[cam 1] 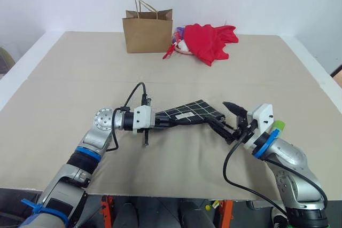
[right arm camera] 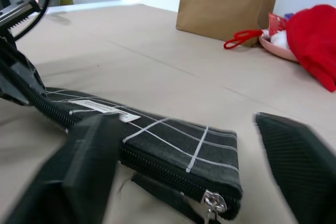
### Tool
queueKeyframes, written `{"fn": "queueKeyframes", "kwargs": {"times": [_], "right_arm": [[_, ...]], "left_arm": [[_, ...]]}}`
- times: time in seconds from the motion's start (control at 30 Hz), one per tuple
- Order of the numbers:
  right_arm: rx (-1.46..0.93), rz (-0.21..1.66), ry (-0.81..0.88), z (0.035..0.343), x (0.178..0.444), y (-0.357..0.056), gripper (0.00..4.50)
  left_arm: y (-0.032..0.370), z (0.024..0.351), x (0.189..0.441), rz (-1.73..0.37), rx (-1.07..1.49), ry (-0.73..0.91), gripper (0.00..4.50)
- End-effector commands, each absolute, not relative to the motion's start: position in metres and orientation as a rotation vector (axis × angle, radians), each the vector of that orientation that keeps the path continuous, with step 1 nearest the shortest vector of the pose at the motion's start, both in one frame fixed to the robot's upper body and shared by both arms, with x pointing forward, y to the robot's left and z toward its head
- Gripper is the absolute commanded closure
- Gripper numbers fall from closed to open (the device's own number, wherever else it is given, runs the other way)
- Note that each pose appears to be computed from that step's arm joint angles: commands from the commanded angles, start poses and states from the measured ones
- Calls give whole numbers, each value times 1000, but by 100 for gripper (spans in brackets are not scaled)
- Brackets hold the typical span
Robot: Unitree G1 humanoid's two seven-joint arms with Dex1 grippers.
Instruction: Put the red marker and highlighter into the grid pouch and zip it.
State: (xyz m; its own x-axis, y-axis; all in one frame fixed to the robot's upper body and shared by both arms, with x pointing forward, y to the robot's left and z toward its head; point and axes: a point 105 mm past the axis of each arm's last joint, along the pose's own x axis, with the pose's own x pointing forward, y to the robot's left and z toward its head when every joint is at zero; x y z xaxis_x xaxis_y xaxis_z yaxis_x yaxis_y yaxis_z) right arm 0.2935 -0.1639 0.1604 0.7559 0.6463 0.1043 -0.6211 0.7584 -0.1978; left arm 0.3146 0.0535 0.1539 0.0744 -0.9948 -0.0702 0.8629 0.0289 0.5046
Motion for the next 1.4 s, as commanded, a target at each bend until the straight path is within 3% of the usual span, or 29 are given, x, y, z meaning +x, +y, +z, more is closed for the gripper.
{"fn": "queueKeyframes", "kwargs": {"times": [0.03, 0.27, 0.47, 1.4], "right_arm": [[-267, 765, -311, 187, 276, -156, 6], [-503, 816, -327, 179, 256, -169, 6], [-531, 761, -304, 172, 253, -189, 6], [-582, 785, -331, 170, 260, -174, 6]], "left_arm": [[59, 175, 311, -1493, 386, -346, 450], [67, 177, 312, -1518, 351, -270, 450], [69, 181, 315, -1507, 338, -268, 450], [67, 183, 313, -1519, 318, -265, 450]]}}
